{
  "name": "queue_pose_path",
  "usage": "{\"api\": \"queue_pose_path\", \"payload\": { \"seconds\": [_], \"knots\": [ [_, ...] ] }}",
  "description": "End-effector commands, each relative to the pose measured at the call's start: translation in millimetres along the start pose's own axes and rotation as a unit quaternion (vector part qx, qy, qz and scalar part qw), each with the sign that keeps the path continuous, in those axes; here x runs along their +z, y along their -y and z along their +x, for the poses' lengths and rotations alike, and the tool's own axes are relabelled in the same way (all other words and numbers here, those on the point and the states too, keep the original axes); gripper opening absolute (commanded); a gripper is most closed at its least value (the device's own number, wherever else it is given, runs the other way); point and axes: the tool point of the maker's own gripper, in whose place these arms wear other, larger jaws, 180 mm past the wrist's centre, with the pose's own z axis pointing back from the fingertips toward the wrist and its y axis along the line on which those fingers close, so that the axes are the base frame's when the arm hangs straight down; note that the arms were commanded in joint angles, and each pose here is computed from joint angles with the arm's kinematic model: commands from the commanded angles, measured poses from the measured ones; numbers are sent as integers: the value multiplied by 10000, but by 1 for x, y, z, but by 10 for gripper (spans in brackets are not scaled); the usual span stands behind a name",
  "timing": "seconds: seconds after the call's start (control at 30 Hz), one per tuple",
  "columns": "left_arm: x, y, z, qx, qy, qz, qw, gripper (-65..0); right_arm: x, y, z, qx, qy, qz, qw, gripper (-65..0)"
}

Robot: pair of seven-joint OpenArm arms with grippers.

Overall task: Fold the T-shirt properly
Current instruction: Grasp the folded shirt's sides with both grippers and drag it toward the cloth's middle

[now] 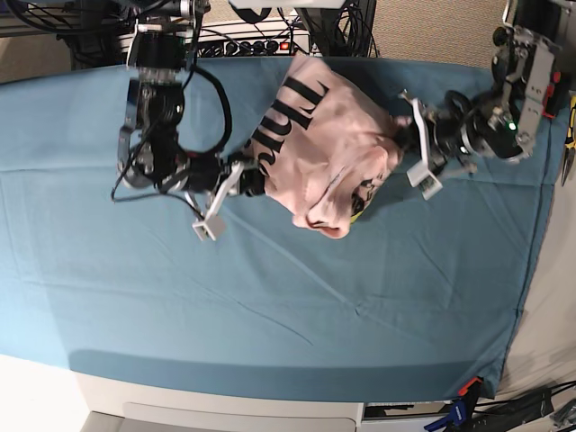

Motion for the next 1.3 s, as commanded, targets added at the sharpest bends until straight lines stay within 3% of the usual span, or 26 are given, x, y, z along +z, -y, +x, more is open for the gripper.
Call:
{"api": "queue_pose_path", "payload": {
  "seconds": [0.0,0.27,0.43,0.8,0.97,1.27],
  "knots": [
    [10,-14,19,-169,239,234,9993,-650,5,-4,4,95,132,11,9999,-650],
    [21,-44,66,-351,742,560,9951,-650,7,-23,-67,-362,-272,159,9988,-650],
    [19,-64,80,-193,832,679,9940,-650,7,-37,-88,-656,-316,449,9963,-650],
    [-13,-87,78,582,715,523,9944,-650,3,-47,-89,-781,-209,603,9949,-650],
    [-15,-89,75,625,629,520,9947,-650,-7,-65,-78,-938,58,814,9922,-650],
    [-13,-91,72,613,559,559,9950,-650,-10,-70,-76,-974,115,877,9913,-650]
  ]
}}
